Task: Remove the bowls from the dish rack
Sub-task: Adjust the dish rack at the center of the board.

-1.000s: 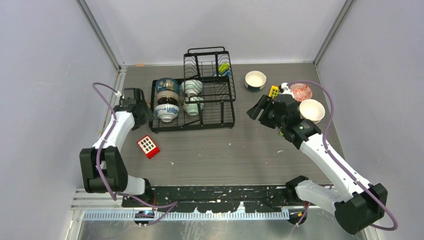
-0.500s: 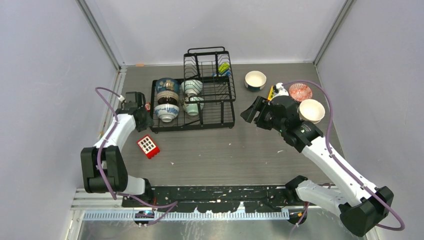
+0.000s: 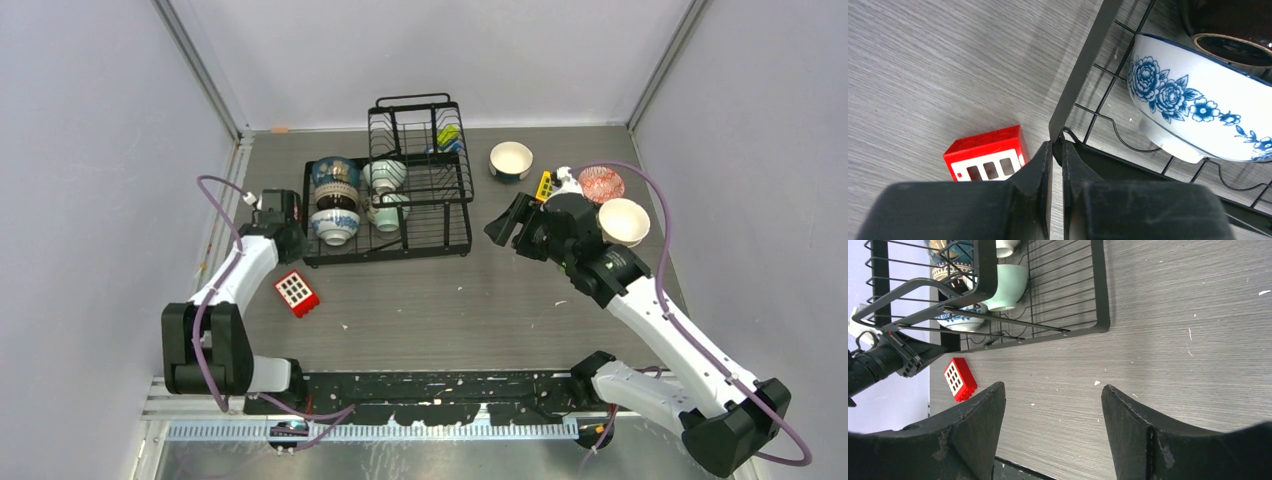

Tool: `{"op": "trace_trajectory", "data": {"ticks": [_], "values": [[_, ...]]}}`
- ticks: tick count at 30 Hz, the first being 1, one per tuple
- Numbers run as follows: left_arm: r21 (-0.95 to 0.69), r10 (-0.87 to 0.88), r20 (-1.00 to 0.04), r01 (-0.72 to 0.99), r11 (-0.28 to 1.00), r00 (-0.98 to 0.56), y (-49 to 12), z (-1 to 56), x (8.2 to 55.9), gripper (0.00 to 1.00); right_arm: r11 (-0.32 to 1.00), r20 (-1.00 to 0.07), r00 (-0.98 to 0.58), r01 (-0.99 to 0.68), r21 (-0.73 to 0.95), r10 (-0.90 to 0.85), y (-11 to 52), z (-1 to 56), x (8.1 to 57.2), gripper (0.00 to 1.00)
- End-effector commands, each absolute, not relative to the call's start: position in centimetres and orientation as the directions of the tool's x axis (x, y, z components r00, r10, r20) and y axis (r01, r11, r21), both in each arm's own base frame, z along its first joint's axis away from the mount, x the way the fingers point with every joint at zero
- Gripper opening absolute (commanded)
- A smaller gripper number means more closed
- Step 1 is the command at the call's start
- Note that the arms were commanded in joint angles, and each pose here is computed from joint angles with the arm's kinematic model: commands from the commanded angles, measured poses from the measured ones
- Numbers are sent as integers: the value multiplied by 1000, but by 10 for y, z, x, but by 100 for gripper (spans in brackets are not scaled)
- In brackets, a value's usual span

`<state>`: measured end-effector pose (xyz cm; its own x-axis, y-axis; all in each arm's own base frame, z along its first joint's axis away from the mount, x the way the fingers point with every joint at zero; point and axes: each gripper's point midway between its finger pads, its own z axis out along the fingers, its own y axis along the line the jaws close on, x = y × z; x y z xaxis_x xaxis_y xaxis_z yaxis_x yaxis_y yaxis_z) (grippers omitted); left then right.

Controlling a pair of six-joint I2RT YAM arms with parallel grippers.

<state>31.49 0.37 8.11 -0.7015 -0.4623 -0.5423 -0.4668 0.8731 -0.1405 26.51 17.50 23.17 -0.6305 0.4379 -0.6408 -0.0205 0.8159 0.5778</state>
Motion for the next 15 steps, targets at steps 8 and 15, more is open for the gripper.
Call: {"op": "trace_trajectory", "data": {"ticks": [8,15], "values": [[-212,-440,-552,-392,895,-708,-43,96,279,0,823,-679,-574,-13,567,459,161,245,262,76],[-251,-447,-552,-371,894,-704,-61,103,253,0,801,-670,-553,-8,599,496,158,258,257,82]]}}
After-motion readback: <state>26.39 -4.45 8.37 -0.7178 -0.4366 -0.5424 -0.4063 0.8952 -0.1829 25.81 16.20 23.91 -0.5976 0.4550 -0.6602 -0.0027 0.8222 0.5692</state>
